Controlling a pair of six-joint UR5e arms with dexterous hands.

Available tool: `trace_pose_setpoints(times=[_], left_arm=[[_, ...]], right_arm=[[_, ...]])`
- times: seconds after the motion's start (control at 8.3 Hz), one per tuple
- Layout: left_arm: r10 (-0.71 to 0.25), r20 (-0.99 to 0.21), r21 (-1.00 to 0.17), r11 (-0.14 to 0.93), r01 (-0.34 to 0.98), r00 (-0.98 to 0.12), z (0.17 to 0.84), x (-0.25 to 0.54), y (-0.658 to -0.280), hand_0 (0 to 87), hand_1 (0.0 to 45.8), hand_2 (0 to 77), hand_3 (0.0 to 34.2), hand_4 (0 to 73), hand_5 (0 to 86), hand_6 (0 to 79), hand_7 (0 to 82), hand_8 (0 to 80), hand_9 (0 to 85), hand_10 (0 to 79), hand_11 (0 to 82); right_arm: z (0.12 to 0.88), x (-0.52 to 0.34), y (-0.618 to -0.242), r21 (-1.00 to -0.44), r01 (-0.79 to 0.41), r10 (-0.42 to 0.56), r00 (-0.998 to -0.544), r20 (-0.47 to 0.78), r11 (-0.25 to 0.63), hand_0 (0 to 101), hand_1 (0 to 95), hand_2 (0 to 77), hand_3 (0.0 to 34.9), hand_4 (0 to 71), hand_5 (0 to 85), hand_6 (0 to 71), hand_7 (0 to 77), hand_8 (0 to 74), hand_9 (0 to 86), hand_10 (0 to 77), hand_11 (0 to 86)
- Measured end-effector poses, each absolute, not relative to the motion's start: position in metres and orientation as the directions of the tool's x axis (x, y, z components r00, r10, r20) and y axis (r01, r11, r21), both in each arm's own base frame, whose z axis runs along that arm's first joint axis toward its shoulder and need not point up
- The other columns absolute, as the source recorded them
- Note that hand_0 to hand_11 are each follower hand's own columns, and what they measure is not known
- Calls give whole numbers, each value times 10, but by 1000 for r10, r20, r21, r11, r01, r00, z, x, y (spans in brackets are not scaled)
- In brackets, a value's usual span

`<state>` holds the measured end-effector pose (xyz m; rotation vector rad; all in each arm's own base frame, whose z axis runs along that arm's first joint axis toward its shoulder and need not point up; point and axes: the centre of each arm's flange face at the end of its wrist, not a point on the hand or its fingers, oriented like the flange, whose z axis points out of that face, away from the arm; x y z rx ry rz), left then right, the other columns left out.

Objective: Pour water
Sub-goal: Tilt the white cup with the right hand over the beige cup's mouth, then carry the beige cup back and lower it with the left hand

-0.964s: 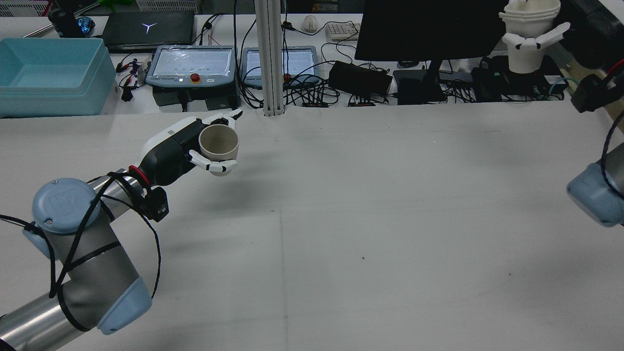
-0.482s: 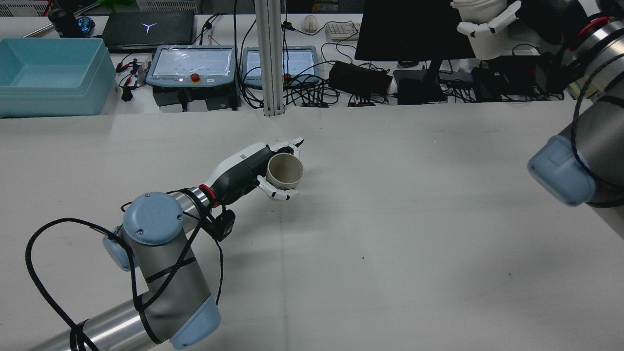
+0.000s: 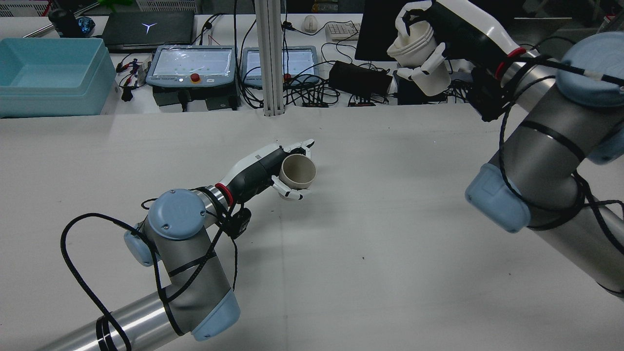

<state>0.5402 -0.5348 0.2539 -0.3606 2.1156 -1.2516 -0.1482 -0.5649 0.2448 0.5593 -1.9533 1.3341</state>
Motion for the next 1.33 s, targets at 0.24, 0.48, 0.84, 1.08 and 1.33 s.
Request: trace_pose_setpoints(times=[0.24,0.48,0.84,1.08,1.33], left_arm=[[-526,-386,-858,506,86,-758,252,538,-539,584,180,409,1,136,687,33,65,0,11,11,44],[-520,-380,-856,510,79,-765,242,538,-542,585,175,409,1,131,687,33,76,0,11,11,44],[-514,-376,-855,514,74,-771,232,537,-544,592,175,409,1,131,687,44,93,0,11,11,44],[-510,-371,-856,512,72,-776,231,532,-548,592,175,409,1,142,676,44,93,0,11,11,44],[-499,-357,-863,500,74,-790,236,514,-564,592,175,409,2,142,682,16,71,0,11,11,44]], right_arm=[[251,-203,-555,-590,-698,71,-619,782,406,798,169,382,1,295,704,485,573,376,485,464,753],[255,-254,-549,-550,-718,97,-568,817,427,797,169,382,1,295,704,496,567,376,485,464,753],[239,-317,-543,-519,-728,104,-534,839,447,797,158,387,1,284,709,496,567,365,469,464,753],[229,-327,-540,-521,-722,98,-541,835,455,798,153,387,2,256,704,491,589,365,469,469,758],[215,-284,-528,-544,-703,36,-597,802,458,797,153,387,0,175,709,447,605,355,453,464,758]])
